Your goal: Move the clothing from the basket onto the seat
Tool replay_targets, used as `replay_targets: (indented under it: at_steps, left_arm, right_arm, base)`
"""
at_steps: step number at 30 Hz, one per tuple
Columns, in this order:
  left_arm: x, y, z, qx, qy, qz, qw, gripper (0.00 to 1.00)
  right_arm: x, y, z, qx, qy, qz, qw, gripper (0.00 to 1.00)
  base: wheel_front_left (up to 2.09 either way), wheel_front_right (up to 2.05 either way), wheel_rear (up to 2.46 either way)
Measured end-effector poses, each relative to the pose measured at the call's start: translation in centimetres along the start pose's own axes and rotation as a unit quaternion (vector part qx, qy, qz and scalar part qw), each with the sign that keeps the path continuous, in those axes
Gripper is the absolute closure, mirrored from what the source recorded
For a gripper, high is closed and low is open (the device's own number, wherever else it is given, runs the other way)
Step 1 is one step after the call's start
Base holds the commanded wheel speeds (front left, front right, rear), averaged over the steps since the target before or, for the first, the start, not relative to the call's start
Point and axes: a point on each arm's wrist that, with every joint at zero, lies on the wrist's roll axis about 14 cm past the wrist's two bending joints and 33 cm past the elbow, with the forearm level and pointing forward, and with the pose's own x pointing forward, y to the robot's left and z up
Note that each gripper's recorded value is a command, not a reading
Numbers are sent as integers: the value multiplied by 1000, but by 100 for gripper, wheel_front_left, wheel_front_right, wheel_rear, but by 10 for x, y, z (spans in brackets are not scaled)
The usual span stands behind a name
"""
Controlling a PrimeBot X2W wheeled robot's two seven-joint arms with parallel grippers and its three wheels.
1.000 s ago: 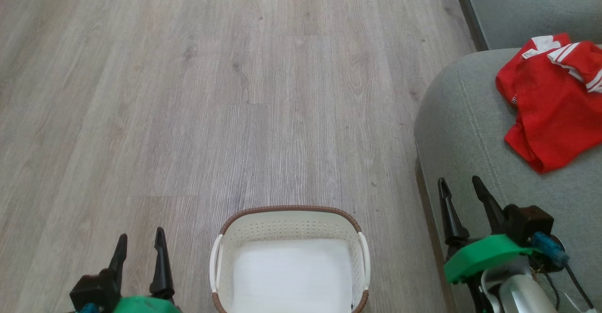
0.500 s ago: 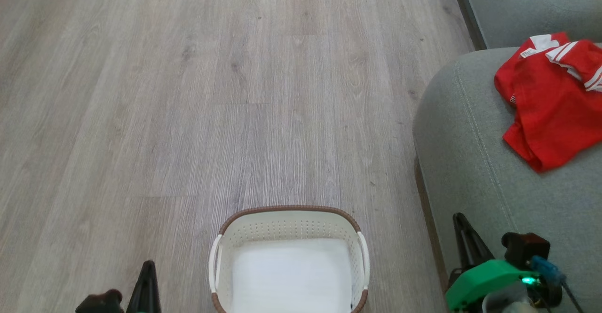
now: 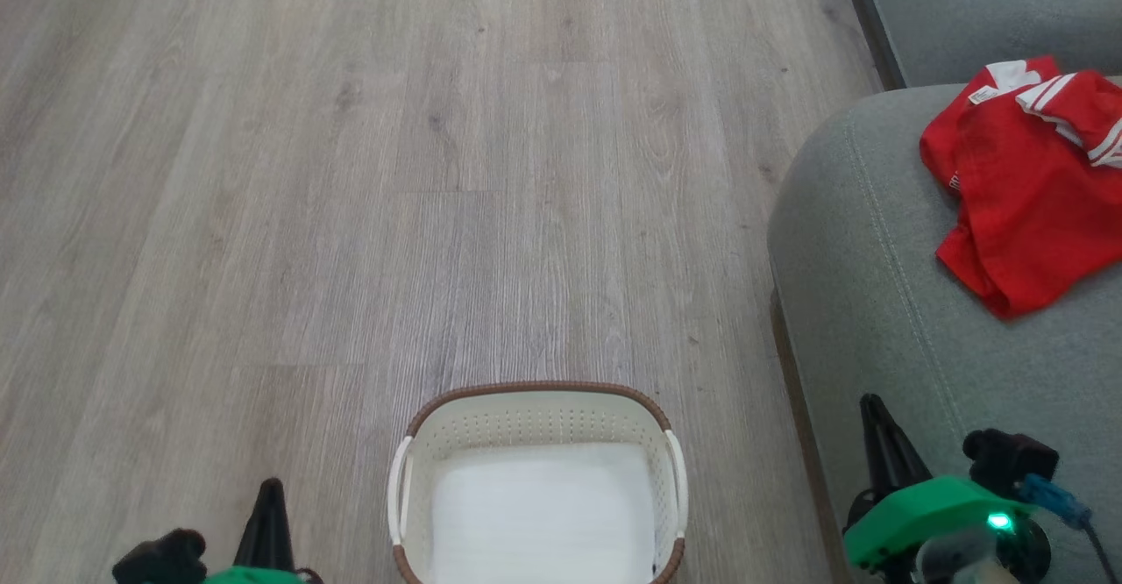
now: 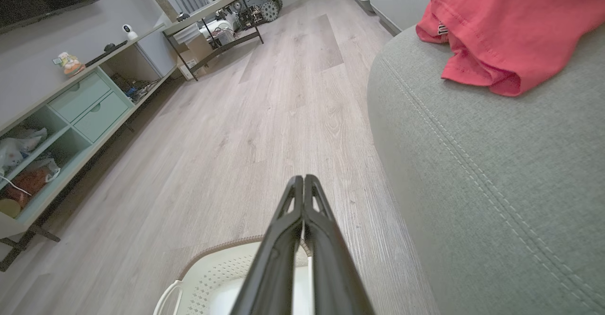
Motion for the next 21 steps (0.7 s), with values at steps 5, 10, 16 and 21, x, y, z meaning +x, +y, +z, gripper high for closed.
replay_targets:
  at_steps: [5, 10, 16, 21]
  left_arm:
    - [4, 1, 3, -28, 1, 3, 1000, 100]
    - [6, 0, 1, -56, 11, 4, 998, 100]
    - [11, -2, 4, -89, 13, -1, 996, 100]
    - [13, 1, 5, -122, 17, 3, 992, 100]
  right_arm:
    - [0, -3, 2, 28, -1, -7, 1000, 100]
    - [1, -6, 3, 55, 0, -14, 998, 100]
    - [1, -8, 5, 88, -2, -20, 996, 100]
    - [1, -12, 6, 122, -3, -28, 992, 100]
  base:
    - [0, 0, 0]
    - [0, 0, 0]
    - [0, 0, 0]
    - [0, 0, 0]
